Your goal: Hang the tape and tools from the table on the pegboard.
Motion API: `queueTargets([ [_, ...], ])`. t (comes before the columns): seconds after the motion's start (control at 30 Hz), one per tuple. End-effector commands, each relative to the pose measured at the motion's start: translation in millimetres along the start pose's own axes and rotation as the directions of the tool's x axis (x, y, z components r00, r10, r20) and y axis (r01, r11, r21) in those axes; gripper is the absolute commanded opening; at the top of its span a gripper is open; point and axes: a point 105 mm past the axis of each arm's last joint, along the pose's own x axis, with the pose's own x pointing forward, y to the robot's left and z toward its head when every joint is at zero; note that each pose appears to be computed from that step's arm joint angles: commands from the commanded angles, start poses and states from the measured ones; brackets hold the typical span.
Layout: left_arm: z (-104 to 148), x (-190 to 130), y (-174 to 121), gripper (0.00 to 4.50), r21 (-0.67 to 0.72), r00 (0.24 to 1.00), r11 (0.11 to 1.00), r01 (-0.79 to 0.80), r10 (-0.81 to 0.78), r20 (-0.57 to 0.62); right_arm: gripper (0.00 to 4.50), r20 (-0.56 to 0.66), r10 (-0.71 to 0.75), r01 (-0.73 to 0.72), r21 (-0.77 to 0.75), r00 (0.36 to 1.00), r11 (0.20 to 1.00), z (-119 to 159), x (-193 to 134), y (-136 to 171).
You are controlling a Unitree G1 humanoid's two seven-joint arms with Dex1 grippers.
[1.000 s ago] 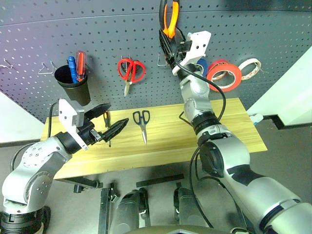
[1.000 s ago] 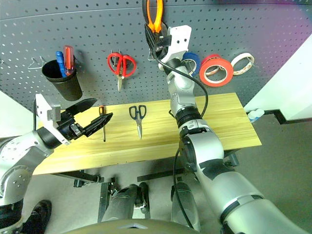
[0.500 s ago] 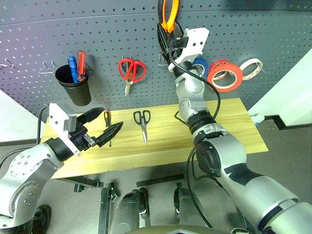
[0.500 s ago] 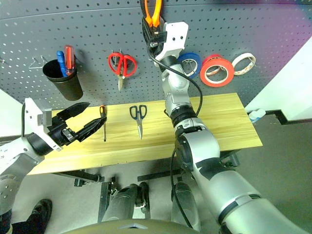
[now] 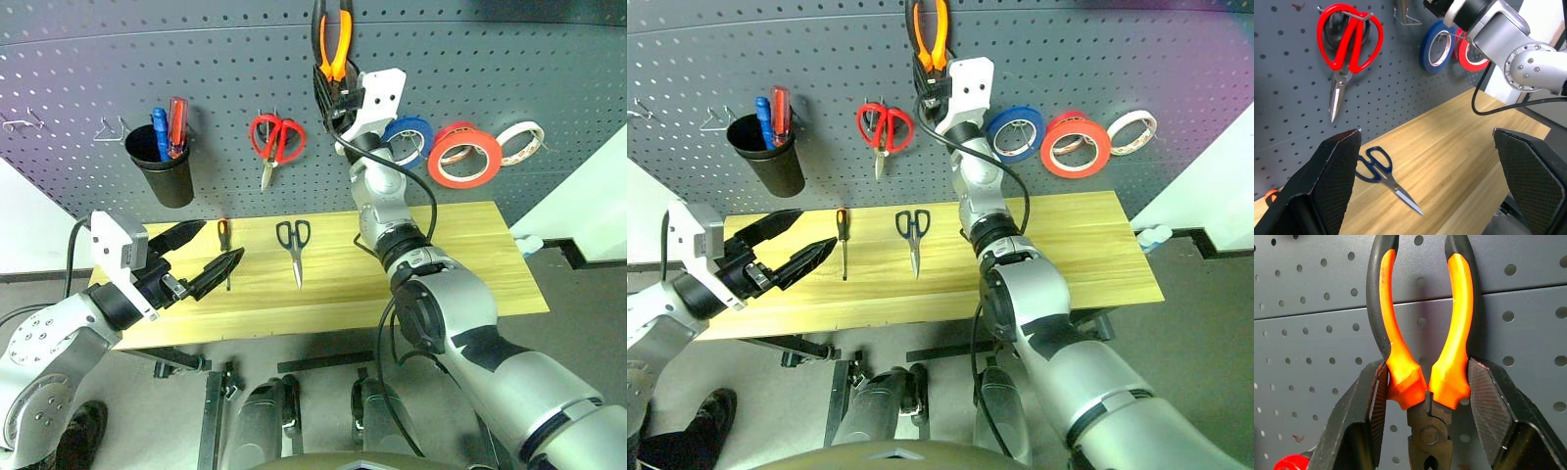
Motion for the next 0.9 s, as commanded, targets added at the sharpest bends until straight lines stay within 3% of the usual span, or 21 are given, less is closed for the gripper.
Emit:
queueTargets([
  [0.03,12.6,-1.1,-3.0,4.50,0.035,0.999,0.999,0.012,-0.013,0.033,2.10,0.142,0.018,-0.013,-0.035,0.990,0.999,41.6,18.8,3.3],
  [0.23,11.8,0.4,-4.5,4.50,0.028,0.999,0.999,0.021,-0.022,0.033,2.10,0.186,0.019,-0.012,-0.039,0.982,0.999,53.6,22.0,3.3],
  [0.9,15.3,-8.4,-9.3,4.50,0.025,1.000,0.999,0.022,-0.023,0.001,2.10,0.048,-0.049,0.056,-0.165,0.998,0.985,14.0,7.9,-0.8],
])
